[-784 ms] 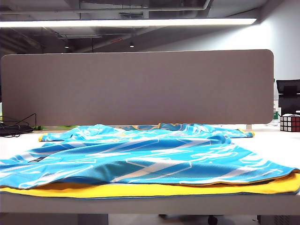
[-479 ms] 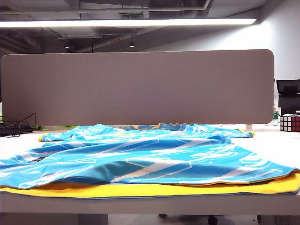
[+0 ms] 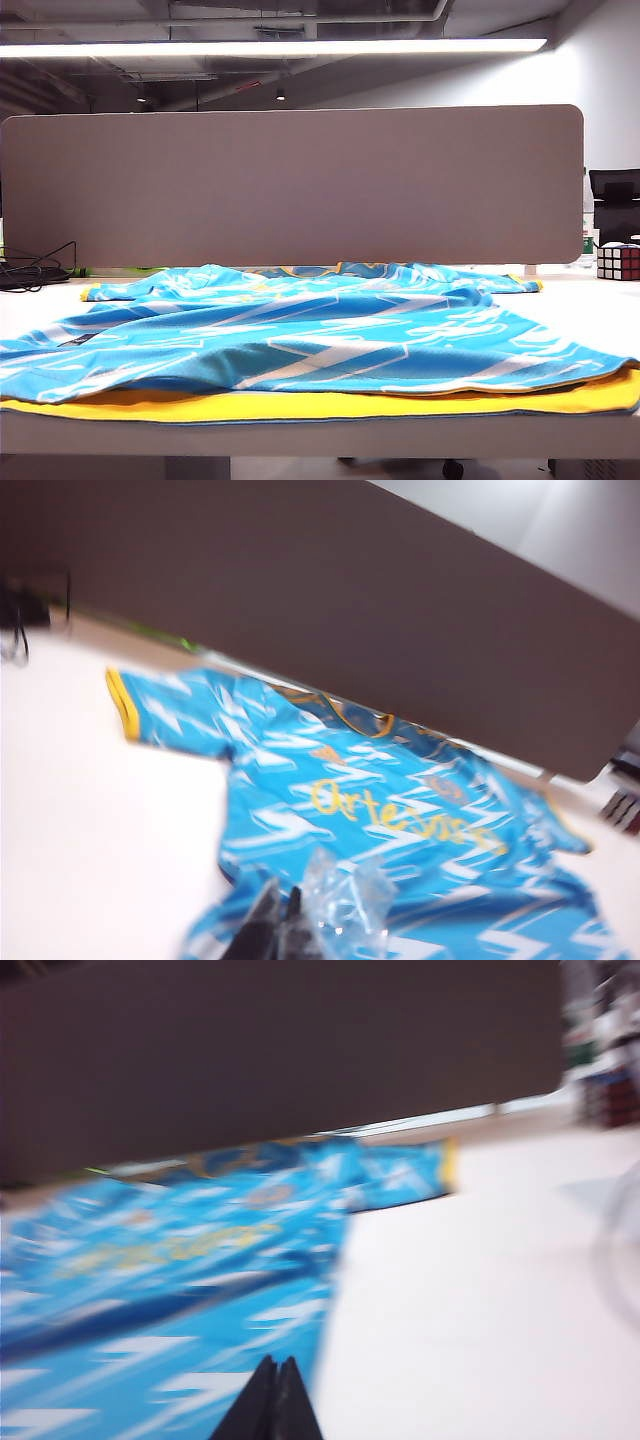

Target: Fold the bottom side of the soccer jersey horizontally towards the center, about one-third of the way, then fold the sleeve back towards the center, creating a straight line along the edge of the the soccer jersey, and finally fold the bottom of the soccer jersey up towards the top, creating a neat rectangle.

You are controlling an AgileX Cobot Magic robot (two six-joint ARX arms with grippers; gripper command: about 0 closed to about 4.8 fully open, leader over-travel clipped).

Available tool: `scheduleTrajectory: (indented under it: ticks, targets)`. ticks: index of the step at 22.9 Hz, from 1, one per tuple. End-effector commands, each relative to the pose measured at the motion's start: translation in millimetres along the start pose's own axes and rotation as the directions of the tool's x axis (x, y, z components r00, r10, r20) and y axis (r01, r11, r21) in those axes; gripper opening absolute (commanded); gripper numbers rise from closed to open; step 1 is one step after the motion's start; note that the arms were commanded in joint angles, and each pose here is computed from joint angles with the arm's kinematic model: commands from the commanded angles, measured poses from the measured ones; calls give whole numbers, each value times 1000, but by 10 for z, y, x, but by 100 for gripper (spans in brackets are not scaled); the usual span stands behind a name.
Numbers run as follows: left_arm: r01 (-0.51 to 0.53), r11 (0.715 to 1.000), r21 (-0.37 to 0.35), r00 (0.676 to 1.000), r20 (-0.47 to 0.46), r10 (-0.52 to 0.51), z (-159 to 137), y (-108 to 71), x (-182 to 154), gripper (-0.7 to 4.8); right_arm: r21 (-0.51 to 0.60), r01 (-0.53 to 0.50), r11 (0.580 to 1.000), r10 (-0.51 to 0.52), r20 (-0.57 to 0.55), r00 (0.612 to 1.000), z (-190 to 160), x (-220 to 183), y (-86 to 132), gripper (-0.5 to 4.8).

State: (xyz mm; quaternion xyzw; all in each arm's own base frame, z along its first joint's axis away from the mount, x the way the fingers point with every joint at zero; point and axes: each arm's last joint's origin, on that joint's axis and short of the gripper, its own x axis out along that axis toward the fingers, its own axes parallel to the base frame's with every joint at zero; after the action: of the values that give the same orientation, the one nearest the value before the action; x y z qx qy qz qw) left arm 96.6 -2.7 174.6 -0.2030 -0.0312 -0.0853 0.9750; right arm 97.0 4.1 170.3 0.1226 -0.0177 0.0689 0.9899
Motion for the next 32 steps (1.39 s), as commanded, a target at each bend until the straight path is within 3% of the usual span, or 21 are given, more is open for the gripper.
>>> scheduleTrajectory:
  ticks: [1, 7, 12, 17, 20, 21, 24, 26, 30, 32]
  targets:
    - [-41, 994, -104, 997, -66, 34, -24, 11, -10, -5, 150, -63, 987, 68, -27, 997, -19, 3, 17, -2]
    - [-126, 986, -113, 977, -189, 103, -9, 4, -37, -5, 281, -38, 959, 65, -90, 994, 28, 11, 32, -3]
    - [-187, 976, -109, 939, -312, 145, 162, -48, 92, -5, 213, 13, 977, 32, -208, 978, 319, 87, 95, -3]
    - [-162, 987, -22, 886, -444, 135, 393, -114, 359, -5, 157, 66, 985, -4, -363, 932, 507, 260, 119, -3]
    - [-147, 989, 37, 821, -553, 142, 499, -109, 664, -5, 95, 107, 990, -39, -543, 839, 596, 466, 113, -2]
    - [-115, 992, 44, 787, -605, 118, 498, -93, 796, -5, 66, 117, 991, -52, -616, 786, 608, 555, 103, -2]
    - [-76, 997, 21, 703, -708, 69, 405, -17, 1056, -5, 29, 117, 993, -58, -735, 676, 560, 765, 64, 0]
    - [-66, 998, 2, 663, -747, 45, 333, 34, 1156, -5, 33, 111, 993, -45, -771, 635, 516, 846, 47, 11]
    - [-74, 996, -52, 584, -812, 1, 184, 199, 1275, 7, 75, 102, 992, 6, -833, 553, 361, 961, 8, 91]
    - [-92, 992, -91, 550, -835, -26, 121, 295, 1289, 73, 79, 108, 991, 12, -855, 519, 298, 991, -19, 123]
